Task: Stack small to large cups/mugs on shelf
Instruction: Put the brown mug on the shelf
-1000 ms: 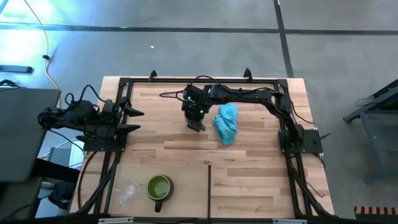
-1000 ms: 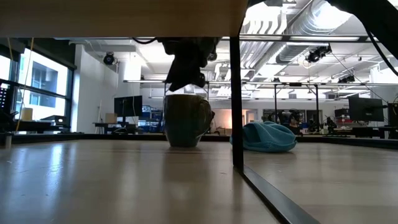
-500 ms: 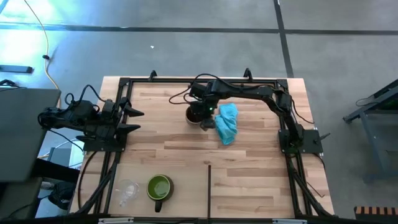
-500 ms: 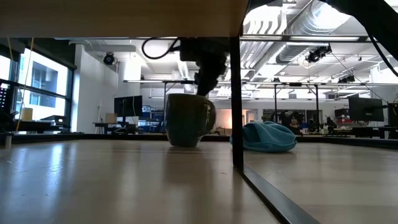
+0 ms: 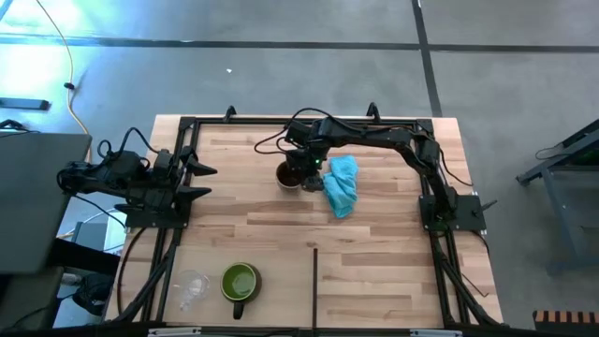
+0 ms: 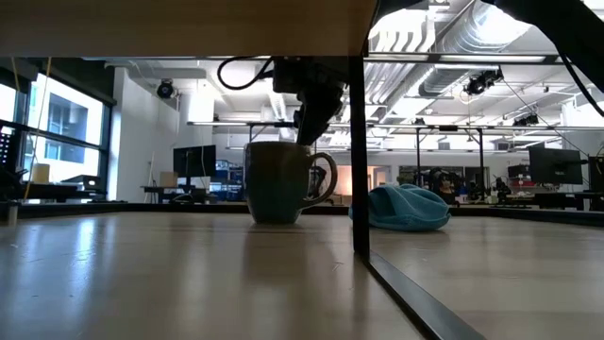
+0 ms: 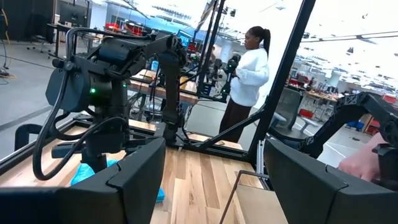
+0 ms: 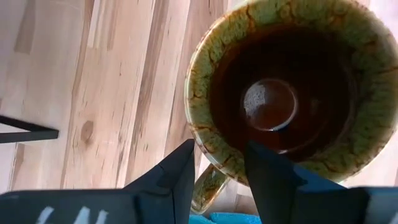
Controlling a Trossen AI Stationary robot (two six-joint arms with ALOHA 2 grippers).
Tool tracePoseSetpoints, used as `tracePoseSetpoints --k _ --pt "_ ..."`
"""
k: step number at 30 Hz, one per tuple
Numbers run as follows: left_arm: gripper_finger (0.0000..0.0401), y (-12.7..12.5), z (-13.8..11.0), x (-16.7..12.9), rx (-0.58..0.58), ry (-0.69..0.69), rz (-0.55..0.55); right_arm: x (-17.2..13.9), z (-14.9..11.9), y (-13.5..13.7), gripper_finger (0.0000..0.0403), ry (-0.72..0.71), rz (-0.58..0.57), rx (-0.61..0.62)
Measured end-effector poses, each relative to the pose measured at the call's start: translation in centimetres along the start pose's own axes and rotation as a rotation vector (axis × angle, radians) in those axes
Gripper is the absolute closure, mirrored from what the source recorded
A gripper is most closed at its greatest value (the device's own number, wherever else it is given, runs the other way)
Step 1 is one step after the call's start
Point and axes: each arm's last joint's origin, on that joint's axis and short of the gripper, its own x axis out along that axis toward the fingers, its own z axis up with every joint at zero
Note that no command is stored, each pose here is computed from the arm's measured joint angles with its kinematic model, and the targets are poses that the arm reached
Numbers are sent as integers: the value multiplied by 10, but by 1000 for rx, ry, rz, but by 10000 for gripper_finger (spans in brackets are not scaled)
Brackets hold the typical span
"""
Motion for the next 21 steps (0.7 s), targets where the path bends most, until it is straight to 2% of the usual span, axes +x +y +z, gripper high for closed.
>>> tracePoseSetpoints --k 16,21 --pt "139 1 0 0 8 -3 20 8 9 18 274 -9 19 -51" --pt "139 1 0 0 9 1 21 12 12 25 274 5 -47 -49"
